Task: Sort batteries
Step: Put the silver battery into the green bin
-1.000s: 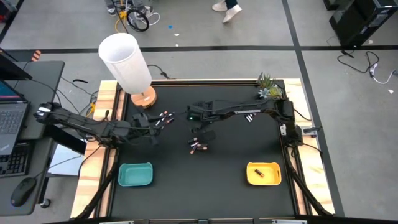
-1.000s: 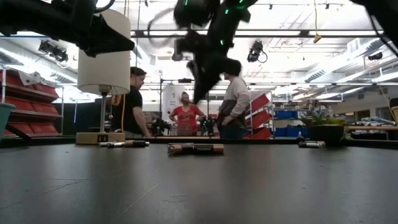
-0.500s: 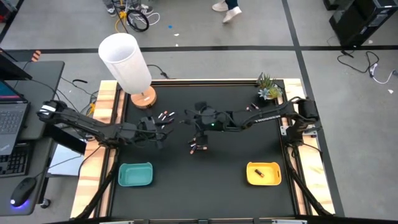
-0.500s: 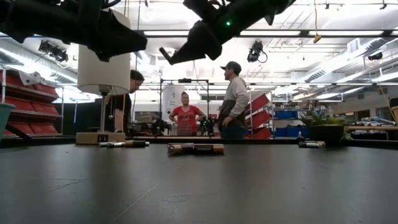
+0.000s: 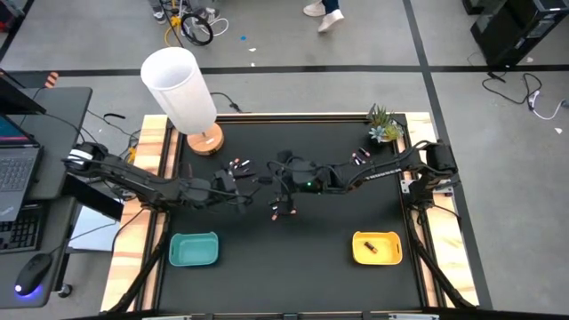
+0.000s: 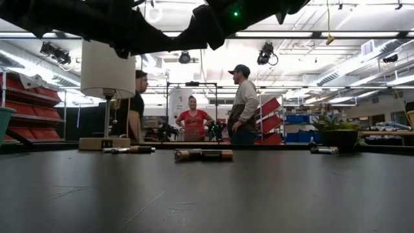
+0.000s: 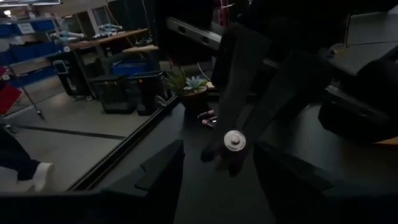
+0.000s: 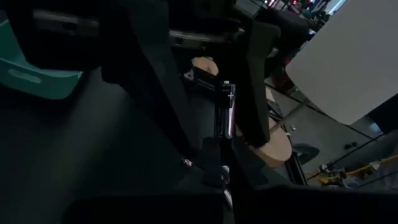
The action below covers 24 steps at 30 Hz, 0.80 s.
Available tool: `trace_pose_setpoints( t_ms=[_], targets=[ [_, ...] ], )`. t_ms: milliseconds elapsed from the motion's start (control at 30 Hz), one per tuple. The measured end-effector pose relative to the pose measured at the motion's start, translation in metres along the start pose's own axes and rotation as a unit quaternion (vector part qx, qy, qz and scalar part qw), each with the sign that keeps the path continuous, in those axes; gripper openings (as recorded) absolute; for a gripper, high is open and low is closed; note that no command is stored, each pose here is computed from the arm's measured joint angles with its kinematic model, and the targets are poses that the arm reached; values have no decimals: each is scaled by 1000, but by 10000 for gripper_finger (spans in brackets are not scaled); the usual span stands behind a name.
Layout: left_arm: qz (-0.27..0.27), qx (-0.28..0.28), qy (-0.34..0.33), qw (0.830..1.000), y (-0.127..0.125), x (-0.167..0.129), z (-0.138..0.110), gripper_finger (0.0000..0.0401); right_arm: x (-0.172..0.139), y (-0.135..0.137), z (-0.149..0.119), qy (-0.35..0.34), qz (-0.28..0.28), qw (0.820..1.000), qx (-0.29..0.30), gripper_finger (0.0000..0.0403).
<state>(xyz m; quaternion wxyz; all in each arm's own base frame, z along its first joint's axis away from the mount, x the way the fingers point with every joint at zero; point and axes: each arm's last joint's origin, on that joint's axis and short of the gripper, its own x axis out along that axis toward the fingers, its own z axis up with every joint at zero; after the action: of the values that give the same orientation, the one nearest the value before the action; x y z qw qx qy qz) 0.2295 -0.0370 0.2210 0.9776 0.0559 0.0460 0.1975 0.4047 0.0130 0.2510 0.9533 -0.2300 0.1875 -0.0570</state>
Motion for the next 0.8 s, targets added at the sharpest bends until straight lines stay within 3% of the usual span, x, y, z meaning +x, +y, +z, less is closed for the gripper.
trace_pose_setpoints(
  t_ms=[267,733,800],
  targets=[
    [1,-7,-12,1000,0,0,3,149,0,4,-10,16,-6,1000,6,0],
    [-2,5,-14,1000,0,0,3,48,-1,7,-6,-17,-17,1000,18,0],
    [-3,14,-14,1000,0,0,3,47,-1,7,-6,-17,-17,999,21,1]
  ],
)
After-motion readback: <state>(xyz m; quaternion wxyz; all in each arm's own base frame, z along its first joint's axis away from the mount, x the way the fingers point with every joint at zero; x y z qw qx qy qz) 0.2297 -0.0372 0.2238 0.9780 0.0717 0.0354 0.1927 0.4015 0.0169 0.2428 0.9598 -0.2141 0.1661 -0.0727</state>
